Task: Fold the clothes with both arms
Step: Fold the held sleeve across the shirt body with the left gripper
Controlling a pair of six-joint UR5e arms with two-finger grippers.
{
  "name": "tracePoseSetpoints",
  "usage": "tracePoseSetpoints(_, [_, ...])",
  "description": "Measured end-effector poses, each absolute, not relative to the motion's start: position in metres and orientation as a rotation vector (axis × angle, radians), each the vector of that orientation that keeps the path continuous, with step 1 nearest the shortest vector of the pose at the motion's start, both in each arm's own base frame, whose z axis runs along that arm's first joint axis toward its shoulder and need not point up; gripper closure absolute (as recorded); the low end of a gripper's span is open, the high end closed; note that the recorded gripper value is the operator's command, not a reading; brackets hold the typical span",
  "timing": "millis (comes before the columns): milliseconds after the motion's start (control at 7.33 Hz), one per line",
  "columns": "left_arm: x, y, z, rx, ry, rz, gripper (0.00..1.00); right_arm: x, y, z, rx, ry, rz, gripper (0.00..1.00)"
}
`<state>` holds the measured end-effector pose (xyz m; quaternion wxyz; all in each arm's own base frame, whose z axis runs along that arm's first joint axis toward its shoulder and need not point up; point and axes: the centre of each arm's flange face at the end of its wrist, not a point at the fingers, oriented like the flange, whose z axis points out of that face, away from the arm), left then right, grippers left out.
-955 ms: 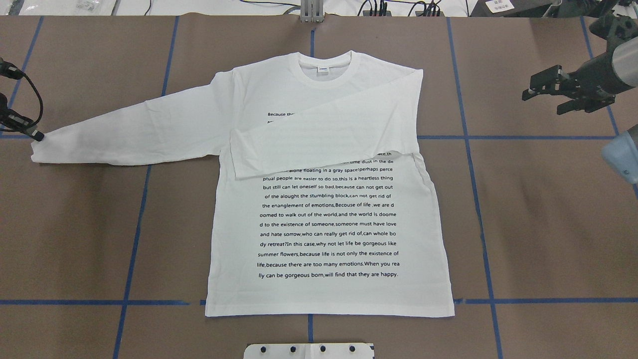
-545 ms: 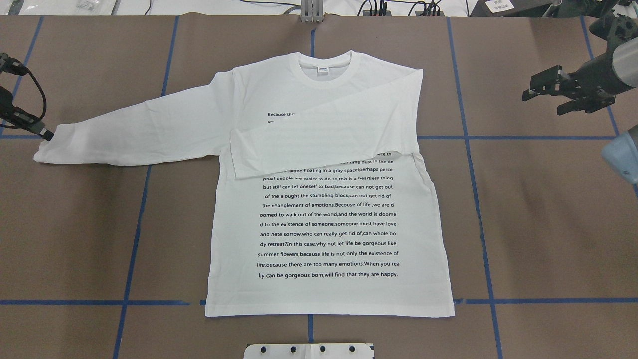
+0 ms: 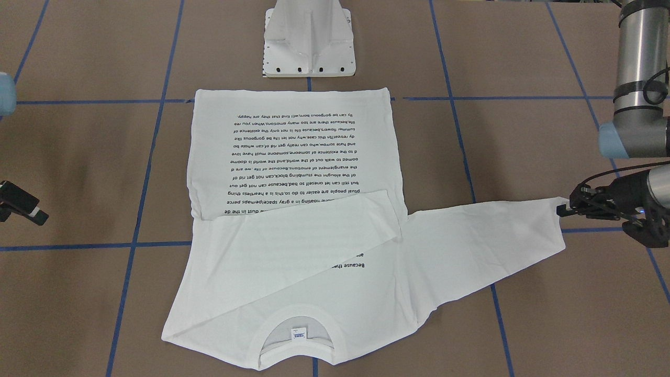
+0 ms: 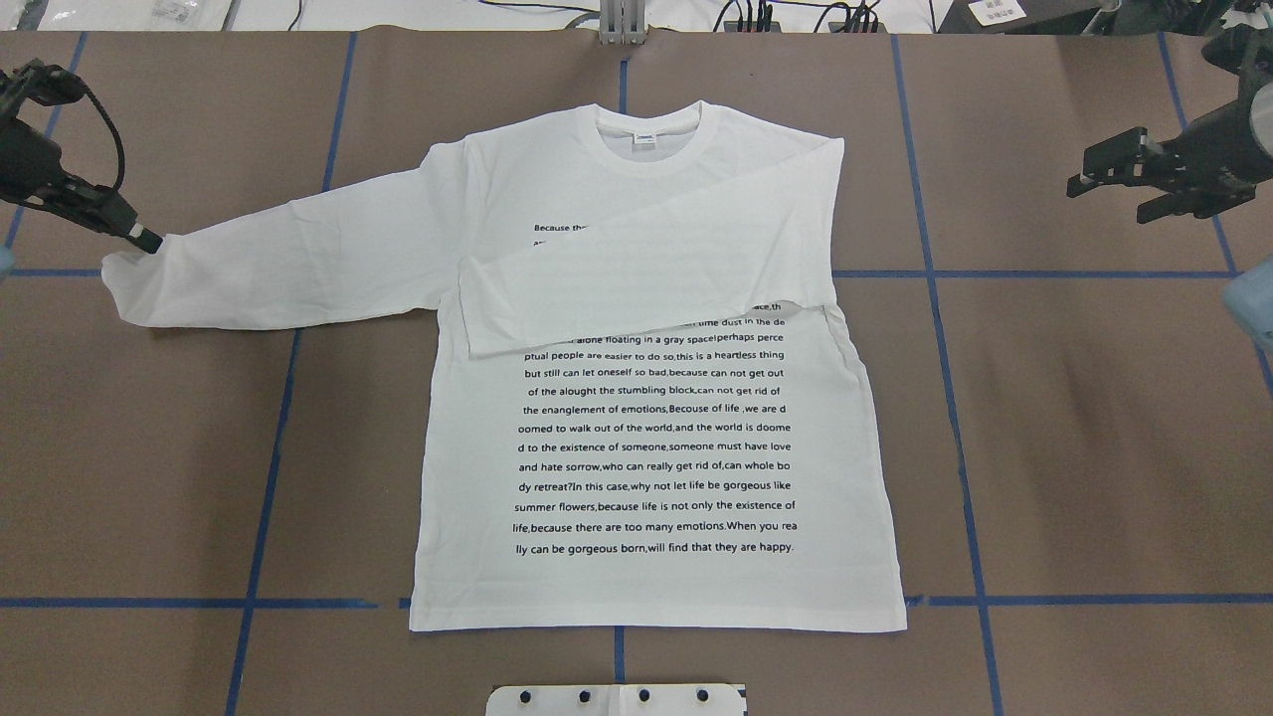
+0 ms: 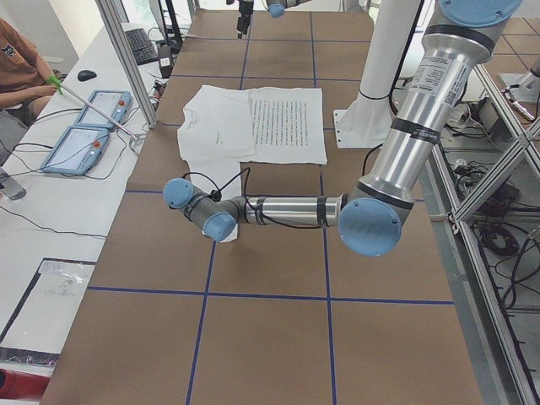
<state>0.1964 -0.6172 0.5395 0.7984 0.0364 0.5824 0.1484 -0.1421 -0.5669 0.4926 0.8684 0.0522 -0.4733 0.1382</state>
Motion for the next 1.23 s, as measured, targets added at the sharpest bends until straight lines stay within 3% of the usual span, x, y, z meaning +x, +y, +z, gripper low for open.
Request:
tracePoseSetpoints(682, [0.382, -0.575, 0.274, 0.094, 1.341, 0.168, 1.00, -0.077, -0.576, 0.549, 0.164, -0.919, 0.277, 0.00])
tracePoseSetpoints(1227, [0.557, -0.530, 0.116, 0.233, 1.403, -0.035, 1.00, -0.040, -0.571, 0.570, 0.203, -0.894, 0.257, 0.00])
